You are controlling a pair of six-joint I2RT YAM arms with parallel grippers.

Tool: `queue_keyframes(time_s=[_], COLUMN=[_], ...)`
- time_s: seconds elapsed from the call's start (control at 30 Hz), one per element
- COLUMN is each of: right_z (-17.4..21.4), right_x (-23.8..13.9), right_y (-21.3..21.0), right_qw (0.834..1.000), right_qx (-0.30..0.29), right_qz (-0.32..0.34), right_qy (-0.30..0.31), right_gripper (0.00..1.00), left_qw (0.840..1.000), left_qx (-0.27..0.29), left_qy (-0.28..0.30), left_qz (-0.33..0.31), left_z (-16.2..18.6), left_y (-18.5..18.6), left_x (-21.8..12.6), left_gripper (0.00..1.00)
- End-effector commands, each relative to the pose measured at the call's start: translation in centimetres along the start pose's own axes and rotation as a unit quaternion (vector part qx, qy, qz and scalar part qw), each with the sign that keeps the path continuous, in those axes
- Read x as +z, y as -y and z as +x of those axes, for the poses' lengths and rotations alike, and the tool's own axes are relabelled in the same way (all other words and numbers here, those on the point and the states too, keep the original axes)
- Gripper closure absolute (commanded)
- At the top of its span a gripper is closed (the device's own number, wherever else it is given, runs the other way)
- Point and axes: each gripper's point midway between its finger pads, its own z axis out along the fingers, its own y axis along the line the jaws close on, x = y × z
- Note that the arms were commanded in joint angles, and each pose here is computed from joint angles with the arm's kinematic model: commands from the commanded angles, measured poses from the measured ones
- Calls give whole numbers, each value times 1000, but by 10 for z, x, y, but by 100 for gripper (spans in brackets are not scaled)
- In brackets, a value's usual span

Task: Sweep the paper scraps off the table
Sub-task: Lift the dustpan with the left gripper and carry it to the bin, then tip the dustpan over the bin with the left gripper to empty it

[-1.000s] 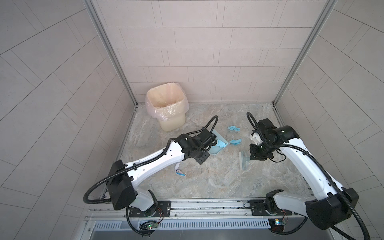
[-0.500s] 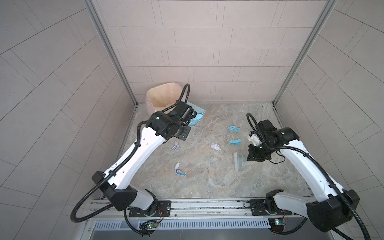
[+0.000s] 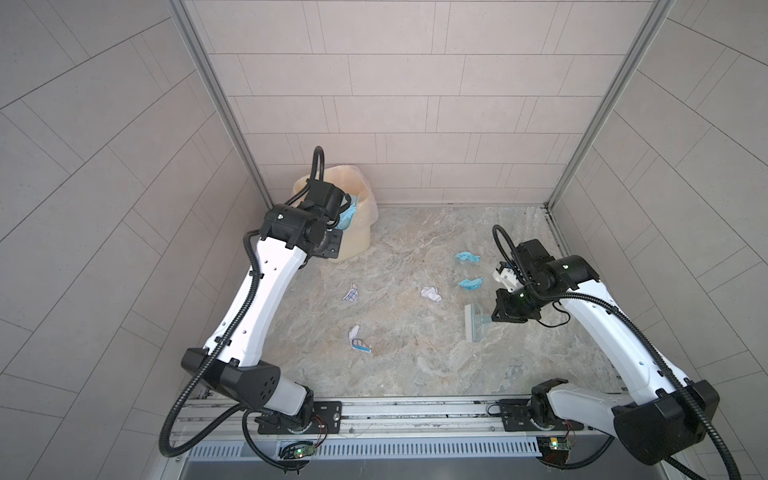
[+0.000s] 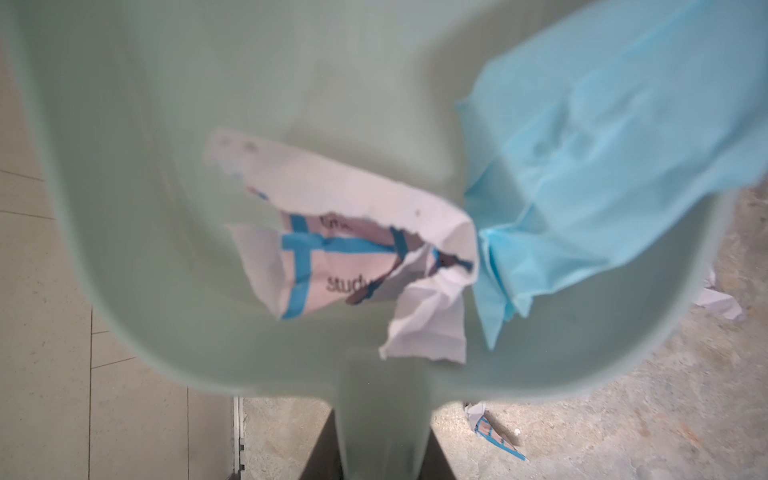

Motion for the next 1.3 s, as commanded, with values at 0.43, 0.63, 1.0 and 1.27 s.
queue_keyframes(time_s=[0.43,0.63,1.0,1.27], right_z=[24,25,31,36], right_x=[5,7,5,7], right_y=[4,4,6,8], right_qw=[1000,999,999,998], right_qx=[9,14,18,19], right_qz=[-8,-11,-4,0], right_qy=[-24,-30,-45,-57], right_gripper=[100,100,100,100], left_qw=[995,987,959,923], left_qx=[-8,25,97,176], left_qy=[-24,-32,-56,-74], left_qz=[-100,-158,-258,-334], left_z=[-36,-53,-78,-91], left_y=[-72,-92,-111,-109], left_x=[18,22,44,47], left_gripper=[100,100,100,100])
